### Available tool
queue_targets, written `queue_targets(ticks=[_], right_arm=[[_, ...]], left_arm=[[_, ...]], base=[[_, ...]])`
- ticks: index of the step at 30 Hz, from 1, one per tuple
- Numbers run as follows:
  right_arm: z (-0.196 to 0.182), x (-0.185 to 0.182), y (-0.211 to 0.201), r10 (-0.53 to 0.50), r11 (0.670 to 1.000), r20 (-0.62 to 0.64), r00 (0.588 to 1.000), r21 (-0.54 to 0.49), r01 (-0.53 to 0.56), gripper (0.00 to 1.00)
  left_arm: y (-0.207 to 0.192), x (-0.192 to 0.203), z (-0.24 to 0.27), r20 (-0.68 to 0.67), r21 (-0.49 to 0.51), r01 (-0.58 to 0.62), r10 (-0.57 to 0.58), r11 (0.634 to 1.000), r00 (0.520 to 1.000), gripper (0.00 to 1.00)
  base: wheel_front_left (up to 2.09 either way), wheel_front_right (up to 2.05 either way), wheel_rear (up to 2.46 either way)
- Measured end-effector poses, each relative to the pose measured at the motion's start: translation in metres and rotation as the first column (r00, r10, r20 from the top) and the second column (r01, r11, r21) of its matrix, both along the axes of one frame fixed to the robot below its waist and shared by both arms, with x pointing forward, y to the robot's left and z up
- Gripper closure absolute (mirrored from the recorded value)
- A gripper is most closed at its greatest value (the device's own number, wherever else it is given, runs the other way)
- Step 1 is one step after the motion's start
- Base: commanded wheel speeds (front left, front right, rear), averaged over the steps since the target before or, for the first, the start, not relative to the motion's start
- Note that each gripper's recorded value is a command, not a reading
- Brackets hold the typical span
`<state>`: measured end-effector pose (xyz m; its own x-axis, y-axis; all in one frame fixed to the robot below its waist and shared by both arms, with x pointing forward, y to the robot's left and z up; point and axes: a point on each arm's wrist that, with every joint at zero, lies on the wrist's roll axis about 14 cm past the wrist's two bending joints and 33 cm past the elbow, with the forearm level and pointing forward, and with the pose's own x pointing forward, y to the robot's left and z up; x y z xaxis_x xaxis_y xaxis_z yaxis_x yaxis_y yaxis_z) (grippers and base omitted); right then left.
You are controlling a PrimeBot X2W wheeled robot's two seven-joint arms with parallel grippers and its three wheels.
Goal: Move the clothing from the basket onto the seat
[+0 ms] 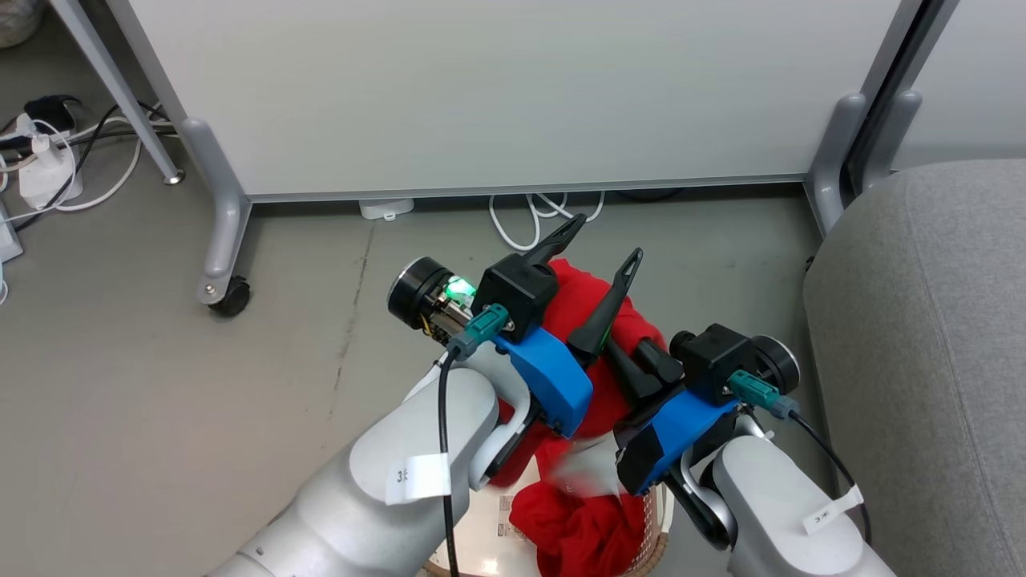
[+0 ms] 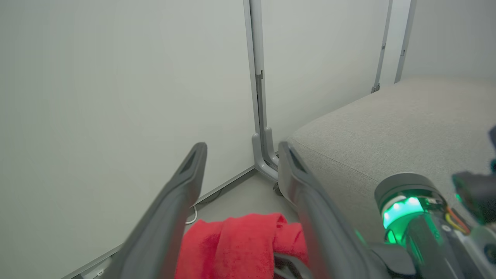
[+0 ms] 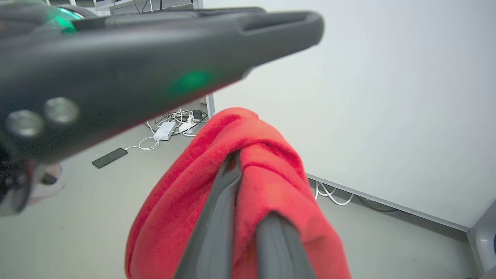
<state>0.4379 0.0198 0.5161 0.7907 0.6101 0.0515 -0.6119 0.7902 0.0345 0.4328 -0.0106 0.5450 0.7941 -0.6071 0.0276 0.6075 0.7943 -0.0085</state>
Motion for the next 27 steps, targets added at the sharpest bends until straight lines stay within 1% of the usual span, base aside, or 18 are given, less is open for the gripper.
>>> queue_targets(ticks=[8,16,21,24,27], right_arm=[[0.003,0.003,-0.015,-0.046,0.999,-0.002,0.999,0.025,0.046,1.0],[0.006,0.015,-0.057,-0.17,0.985,0.005,0.986,0.046,0.169,1.0],[0.008,0.019,-0.098,-0.278,0.96,0.02,0.96,0.044,0.277,1.0],[0.006,0.017,-0.127,-0.352,0.936,0.022,0.936,0.039,0.351,1.0],[0.006,0.013,-0.159,-0.426,0.905,0.028,0.904,0.034,0.425,1.0]], left_arm=[[-0.006,0.002,0.0,0.001,-0.003,0.011,-0.011,1.0,1.0,0.0],[-0.028,0.003,-0.013,-0.021,-0.003,0.072,-0.072,0.997,0.997,0.0],[-0.049,0.001,-0.022,-0.036,-0.005,0.134,-0.134,0.991,0.99,0.0],[-0.066,-0.002,-0.027,-0.046,-0.016,0.18,-0.181,0.983,0.982,0.0],[-0.082,-0.006,-0.031,-0.051,-0.021,0.228,-0.229,0.973,0.972,0.0]], base=[[0.0,0.0,0.0],[0.0,0.0,0.0],[0.0,0.0,0.0],[0.0,0.0,0.0],[0.0,0.0,0.0]])
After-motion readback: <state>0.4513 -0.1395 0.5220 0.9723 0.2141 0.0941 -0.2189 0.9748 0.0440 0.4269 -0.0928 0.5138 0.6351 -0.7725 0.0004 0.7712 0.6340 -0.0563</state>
